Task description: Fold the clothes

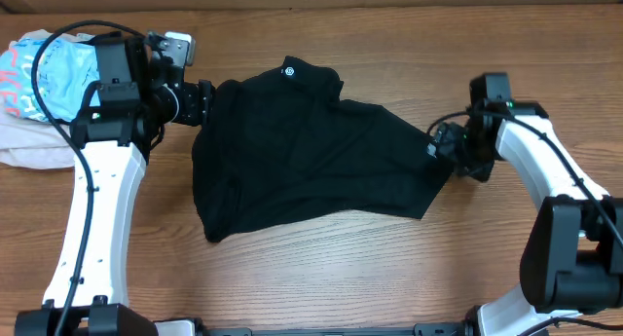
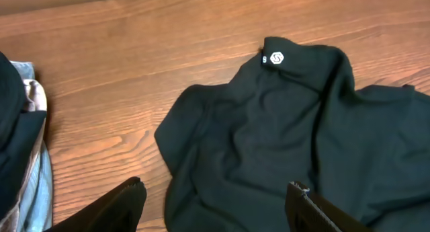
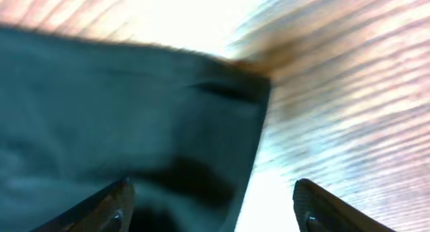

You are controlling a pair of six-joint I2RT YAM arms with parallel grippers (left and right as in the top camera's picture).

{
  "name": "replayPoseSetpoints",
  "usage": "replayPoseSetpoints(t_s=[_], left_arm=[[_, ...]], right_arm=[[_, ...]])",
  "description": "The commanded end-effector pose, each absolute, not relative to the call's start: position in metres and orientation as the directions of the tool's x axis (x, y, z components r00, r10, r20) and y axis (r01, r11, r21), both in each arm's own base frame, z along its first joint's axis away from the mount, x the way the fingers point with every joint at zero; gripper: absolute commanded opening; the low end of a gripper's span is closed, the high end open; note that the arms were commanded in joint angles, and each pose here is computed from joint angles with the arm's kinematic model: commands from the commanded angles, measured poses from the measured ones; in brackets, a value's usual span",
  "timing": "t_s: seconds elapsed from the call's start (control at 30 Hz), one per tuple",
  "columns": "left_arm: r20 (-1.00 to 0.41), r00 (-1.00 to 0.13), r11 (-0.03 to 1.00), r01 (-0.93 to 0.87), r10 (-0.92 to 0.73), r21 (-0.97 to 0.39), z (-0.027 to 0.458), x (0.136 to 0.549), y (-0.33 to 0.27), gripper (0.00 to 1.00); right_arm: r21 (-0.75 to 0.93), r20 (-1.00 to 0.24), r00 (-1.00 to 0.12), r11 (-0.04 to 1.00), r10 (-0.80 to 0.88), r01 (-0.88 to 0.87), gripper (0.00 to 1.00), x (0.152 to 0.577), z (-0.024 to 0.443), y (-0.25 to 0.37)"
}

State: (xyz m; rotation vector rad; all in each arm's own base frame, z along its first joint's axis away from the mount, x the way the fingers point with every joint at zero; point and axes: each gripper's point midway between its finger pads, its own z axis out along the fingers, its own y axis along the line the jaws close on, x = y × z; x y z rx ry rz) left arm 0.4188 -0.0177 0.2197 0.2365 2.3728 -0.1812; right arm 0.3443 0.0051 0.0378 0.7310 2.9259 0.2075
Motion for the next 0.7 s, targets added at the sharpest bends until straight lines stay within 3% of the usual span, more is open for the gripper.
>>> replayPoseSetpoints(t_s=[0.0,0.17,0.23,0.4,0.43,0.53,0.67], left_arm=[[-0.696,-0.704,0.971,0.237,0.142,-0.042,0.223,0.424,-0.019,0.69],[-0.695,-0.705,0.971,0.236,0.141,-0.043,0.223,0.423,-0.019,0.7],[-0.691,-0.709,0.971,0.235,0.141,-0.044,0.222,0.422,-0.019,0.7],[-0.663,-0.735,0.971,0.234,0.14,-0.055,0.216,0.415,-0.02,0.7],[-0.657,-0.741,0.971,0.234,0.14,-0.057,0.214,0.414,-0.02,0.7],[-0.652,-0.746,0.971,0.233,0.139,-0.06,0.213,0.413,-0.02,0.69],[-0.655,-0.743,0.971,0.232,0.137,-0.059,0.214,0.413,-0.02,0.68]], right_arm=[[0.166,-0.114,-0.864,0.866,0.491,0.471,0.78,0.344,0.023,0.0],[0.192,-0.177,-0.858,0.872,0.482,0.45,0.75,0.351,-0.001,0.003],[0.193,-0.204,-0.852,0.873,0.482,0.448,0.7,0.354,-0.006,0.001],[0.195,-0.288,-0.827,0.875,0.483,0.444,0.4,0.371,-0.003,-0.006],[0.202,-0.318,-0.816,0.875,0.483,0.44,0.29,0.378,0.0,-0.008],[0.226,-0.396,-0.767,0.863,0.505,0.451,0.08,0.398,0.009,-0.013],[0.275,-0.533,-0.674,0.859,0.511,0.433,0.04,0.435,0.034,-0.025]])
